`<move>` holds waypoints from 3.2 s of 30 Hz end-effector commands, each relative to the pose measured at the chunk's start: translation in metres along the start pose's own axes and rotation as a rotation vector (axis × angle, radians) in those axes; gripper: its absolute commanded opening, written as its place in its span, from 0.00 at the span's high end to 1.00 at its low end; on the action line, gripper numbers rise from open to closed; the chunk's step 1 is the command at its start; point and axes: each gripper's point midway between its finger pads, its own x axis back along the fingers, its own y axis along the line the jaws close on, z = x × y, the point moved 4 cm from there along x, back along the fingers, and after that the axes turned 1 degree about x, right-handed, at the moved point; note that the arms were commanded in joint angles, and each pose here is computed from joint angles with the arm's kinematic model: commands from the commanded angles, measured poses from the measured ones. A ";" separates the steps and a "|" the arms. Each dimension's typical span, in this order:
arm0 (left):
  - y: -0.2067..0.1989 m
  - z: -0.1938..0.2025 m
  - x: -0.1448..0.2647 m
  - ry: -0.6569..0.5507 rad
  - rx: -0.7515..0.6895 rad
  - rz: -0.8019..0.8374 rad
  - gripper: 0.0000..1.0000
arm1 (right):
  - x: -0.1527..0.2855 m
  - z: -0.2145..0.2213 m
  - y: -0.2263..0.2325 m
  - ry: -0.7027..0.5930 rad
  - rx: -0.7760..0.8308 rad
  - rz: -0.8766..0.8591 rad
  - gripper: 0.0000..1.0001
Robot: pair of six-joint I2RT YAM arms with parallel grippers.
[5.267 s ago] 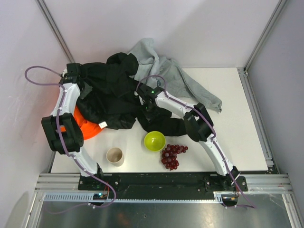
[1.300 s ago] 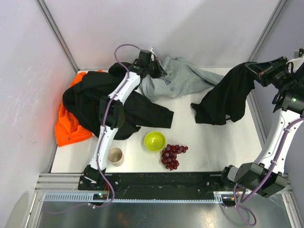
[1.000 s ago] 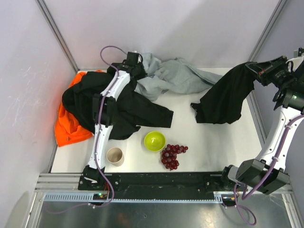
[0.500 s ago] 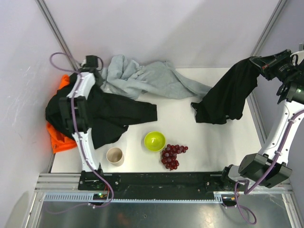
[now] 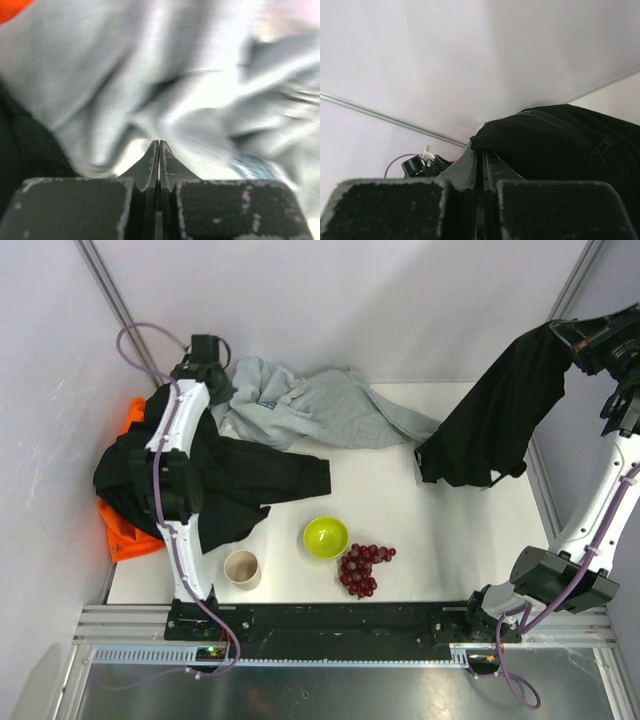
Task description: Pick out a specific cloth from the pile
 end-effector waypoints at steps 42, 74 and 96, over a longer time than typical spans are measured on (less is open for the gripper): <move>-0.125 0.174 -0.089 0.290 -0.412 0.131 0.45 | 0.032 -0.009 0.037 -0.068 0.050 -0.037 1.00; -0.044 0.027 0.037 0.163 -0.176 0.222 0.07 | -0.059 0.007 -0.029 -0.012 0.187 0.146 1.00; -0.102 -0.051 0.193 -0.141 -0.094 0.727 0.00 | -0.042 0.149 -0.201 0.299 0.214 0.651 0.14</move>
